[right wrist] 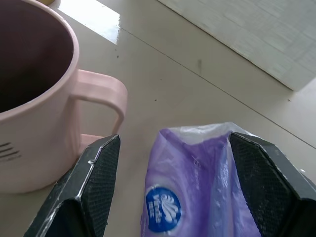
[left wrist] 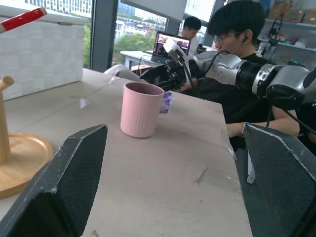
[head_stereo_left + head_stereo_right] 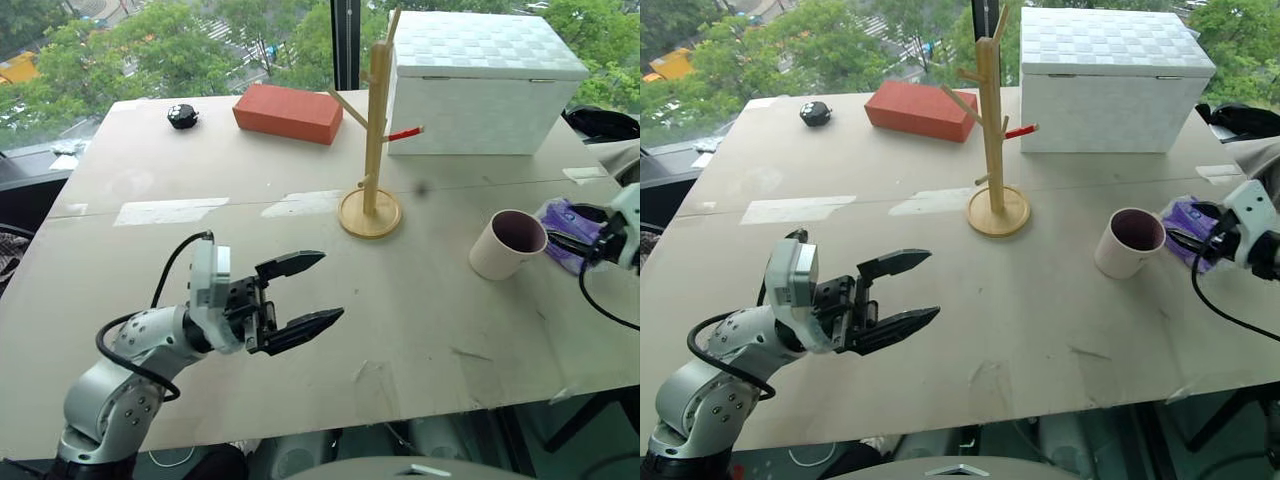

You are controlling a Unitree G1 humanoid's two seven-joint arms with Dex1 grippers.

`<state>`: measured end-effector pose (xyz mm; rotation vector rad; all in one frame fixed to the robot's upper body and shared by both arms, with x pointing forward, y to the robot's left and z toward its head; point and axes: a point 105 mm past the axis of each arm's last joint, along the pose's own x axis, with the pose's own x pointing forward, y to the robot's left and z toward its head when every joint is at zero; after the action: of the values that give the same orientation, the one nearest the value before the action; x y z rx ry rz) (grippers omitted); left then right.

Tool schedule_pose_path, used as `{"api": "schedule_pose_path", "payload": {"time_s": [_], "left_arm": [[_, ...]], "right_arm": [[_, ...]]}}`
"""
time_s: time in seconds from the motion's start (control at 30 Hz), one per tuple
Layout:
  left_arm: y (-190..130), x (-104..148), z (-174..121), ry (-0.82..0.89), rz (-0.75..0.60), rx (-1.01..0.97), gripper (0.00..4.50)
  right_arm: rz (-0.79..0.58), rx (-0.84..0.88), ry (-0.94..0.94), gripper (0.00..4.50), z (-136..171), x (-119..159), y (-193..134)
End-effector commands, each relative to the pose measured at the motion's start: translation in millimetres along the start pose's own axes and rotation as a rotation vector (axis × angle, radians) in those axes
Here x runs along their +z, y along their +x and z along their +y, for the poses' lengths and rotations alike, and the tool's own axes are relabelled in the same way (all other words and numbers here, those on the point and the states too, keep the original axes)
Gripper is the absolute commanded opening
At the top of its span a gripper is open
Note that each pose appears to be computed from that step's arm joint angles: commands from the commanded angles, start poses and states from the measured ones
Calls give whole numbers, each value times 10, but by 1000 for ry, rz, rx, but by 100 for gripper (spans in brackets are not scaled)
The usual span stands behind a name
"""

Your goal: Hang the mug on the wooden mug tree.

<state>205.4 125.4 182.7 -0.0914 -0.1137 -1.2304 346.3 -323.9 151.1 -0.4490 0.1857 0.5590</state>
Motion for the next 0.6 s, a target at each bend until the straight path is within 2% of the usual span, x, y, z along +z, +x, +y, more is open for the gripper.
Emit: {"api": "schedule_pose_path", "payload": {"time_s": [0.03,0.37,0.47,0.6], "left_arm": [[37,106,-160,35,-16,-25,450],[8,119,-221,29,-9,24,450],[-18,117,-227,28,-2,39,450],[-28,130,-234,29,-1,49,450]], "right_arm": [[-17,19,-34,353,-54,74,81],[-20,215,63,353,195,58,421],[-33,221,93,270,225,63,488],[-60,210,117,76,230,74,526]]}}
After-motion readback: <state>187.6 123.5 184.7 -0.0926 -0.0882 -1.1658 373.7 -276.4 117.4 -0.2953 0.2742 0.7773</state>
